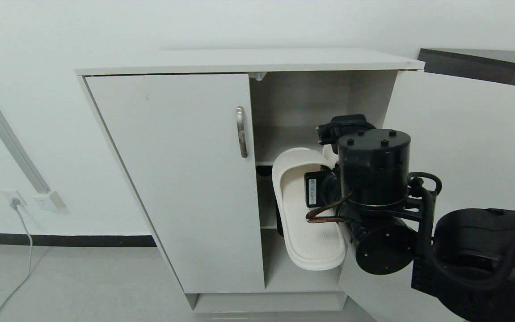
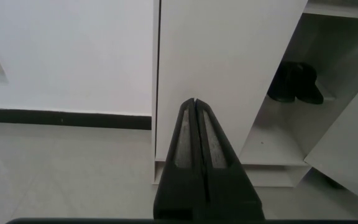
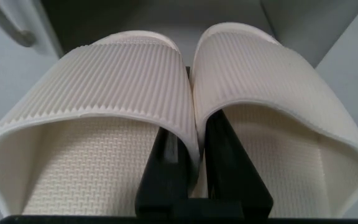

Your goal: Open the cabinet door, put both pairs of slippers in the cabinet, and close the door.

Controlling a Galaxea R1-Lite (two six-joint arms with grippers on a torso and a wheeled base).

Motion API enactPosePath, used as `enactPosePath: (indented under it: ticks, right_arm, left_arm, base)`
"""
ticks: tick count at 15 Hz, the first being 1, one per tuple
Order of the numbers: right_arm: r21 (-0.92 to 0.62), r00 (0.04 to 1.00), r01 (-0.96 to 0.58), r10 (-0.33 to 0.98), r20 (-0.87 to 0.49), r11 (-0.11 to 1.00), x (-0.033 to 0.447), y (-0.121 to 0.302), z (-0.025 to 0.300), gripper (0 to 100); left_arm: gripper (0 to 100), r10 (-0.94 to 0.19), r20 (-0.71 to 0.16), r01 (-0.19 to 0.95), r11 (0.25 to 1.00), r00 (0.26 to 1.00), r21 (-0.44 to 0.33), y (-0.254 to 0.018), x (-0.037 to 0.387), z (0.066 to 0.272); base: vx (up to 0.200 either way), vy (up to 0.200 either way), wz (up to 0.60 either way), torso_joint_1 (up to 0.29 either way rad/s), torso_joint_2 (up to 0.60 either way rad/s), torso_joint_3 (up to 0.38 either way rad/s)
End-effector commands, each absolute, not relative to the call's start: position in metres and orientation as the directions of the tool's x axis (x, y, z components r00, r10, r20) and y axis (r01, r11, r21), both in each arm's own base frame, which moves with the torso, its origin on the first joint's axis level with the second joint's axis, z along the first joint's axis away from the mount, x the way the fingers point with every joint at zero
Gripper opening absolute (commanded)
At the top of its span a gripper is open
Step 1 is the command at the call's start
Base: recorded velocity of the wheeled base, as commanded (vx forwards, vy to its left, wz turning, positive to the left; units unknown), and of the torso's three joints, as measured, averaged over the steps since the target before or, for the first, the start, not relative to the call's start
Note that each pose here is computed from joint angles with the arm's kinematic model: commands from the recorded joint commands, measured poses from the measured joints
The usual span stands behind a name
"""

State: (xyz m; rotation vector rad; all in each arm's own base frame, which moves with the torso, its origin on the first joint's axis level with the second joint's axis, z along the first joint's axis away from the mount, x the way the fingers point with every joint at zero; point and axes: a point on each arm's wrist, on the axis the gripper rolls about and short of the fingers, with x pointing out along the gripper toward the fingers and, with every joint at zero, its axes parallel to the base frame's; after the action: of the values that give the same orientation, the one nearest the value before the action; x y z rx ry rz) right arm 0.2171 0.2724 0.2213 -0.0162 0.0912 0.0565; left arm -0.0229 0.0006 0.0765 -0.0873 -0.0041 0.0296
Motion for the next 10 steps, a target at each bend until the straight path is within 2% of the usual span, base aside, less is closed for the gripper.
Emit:
enactPosePath:
  ticks: [1, 4, 10]
  right_arm:
    - [-0.034, 0.993, -0.047, 0.043, -0.110, 0.998, 0.2241, 0.2748, 0.2107, 0]
    - [-0.034, 0.993, -0.038, 0.034, -0.110, 0.999, 0.2273, 0.2728, 0.2106, 0]
    - [-0.032, 0.994, -0.030, 0.026, -0.108, 0.999, 0.2301, 0.2711, 0.2121, 0]
  left_arm:
    - [0, 0.031, 0.002, -0.030, 0.996, 1.000, -0.087, 0.0006, -0.0228, 0.0766]
    - [0, 0.031, 0.002, -0.030, 0.996, 1.000, -0.087, 0.0006, -0.0228, 0.0766]
    - [0, 0.031, 0.002, -0.030, 0.996, 1.000, -0.084, 0.0006, -0.0228, 0.0766]
  base:
    - [0.000, 0.000, 0.00, 0.000, 0.00, 0.000]
    - [0.000, 0.000, 0.00, 0.000, 0.00, 0.000]
    - [0.200, 0.000, 0.00, 0.003, 0.00, 0.006]
